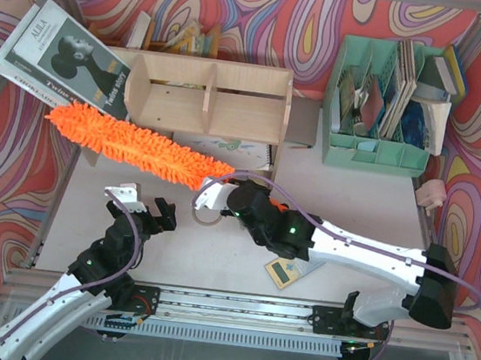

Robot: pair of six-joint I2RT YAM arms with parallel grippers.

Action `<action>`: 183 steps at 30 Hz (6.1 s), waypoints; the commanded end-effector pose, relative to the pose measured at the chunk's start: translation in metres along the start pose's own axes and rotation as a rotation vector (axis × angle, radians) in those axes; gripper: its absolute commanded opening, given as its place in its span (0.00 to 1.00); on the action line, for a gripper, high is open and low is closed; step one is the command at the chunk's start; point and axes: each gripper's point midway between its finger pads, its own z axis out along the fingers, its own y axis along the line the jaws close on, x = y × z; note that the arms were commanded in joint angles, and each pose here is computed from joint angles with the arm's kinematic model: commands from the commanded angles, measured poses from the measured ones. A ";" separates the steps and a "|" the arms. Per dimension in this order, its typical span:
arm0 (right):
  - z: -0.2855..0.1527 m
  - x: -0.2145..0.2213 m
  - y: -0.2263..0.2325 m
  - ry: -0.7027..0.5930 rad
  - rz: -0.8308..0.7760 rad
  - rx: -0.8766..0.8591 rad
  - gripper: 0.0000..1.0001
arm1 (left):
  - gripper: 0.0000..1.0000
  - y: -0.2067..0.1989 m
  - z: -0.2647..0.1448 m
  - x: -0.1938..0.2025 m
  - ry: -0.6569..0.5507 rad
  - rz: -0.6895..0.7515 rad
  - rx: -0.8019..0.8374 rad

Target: Dust the bookshelf with a duster

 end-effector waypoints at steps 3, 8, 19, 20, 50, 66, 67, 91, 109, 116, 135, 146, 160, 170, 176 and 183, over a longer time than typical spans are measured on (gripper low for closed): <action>-0.026 0.031 -0.011 0.055 0.146 0.060 0.00 | 0.99 -0.001 0.001 -0.007 -0.025 -0.015 -0.003; -0.028 0.044 -0.005 0.086 0.135 0.055 0.00 | 0.98 -0.001 0.002 -0.007 -0.023 -0.011 -0.008; -0.033 -0.019 -0.053 -0.068 0.104 0.109 0.00 | 0.98 -0.001 0.002 -0.007 -0.020 -0.009 -0.008; -0.034 -0.029 -0.059 -0.093 0.096 0.115 0.00 | 0.99 -0.001 0.002 -0.007 -0.021 -0.010 -0.007; 0.008 -0.176 -0.189 -0.499 -0.402 0.710 0.00 | 0.99 0.001 -0.003 -0.010 -0.050 -0.036 0.003; 0.070 -0.148 -0.188 -0.377 -0.470 0.640 0.00 | 0.99 0.001 -0.002 -0.010 -0.050 -0.036 0.003; 0.072 -0.146 -0.188 -0.370 -0.469 0.640 0.00 | 0.99 0.001 -0.002 -0.010 -0.051 -0.036 0.003; 0.063 -0.048 -0.136 -0.159 -0.486 0.549 0.00 | 0.98 0.000 -0.001 -0.009 -0.045 -0.033 0.004; 0.017 -0.154 -0.158 -0.423 -0.404 0.745 0.00 | 0.98 0.000 -0.001 -0.009 -0.043 -0.032 0.003; 0.039 -0.158 -0.148 -0.381 -0.455 0.768 0.00 | 0.98 0.001 -0.002 -0.009 -0.045 -0.033 0.004; 0.066 -0.111 -0.144 -0.200 -0.422 0.746 0.00 | 0.99 0.000 -0.003 -0.010 -0.049 -0.037 0.007; 0.056 -0.080 -0.132 -0.139 -0.440 0.722 0.00 | 0.99 0.000 -0.003 -0.010 -0.050 -0.039 0.008; 0.012 -0.077 -0.117 -0.223 -0.320 0.662 0.00 | 0.98 0.000 -0.002 -0.010 -0.046 -0.034 0.004; -0.018 -0.130 -0.086 -0.367 0.163 0.481 0.00 | 0.98 0.001 -0.002 -0.009 -0.047 -0.033 0.002; -0.015 -0.149 -0.043 -0.321 0.516 0.296 0.00 | 0.98 0.006 -0.004 -0.012 -0.058 -0.040 -0.020; -0.015 -0.159 0.000 -0.182 0.781 0.167 0.00 | 0.98 0.034 -0.011 -0.019 -0.127 -0.091 -0.144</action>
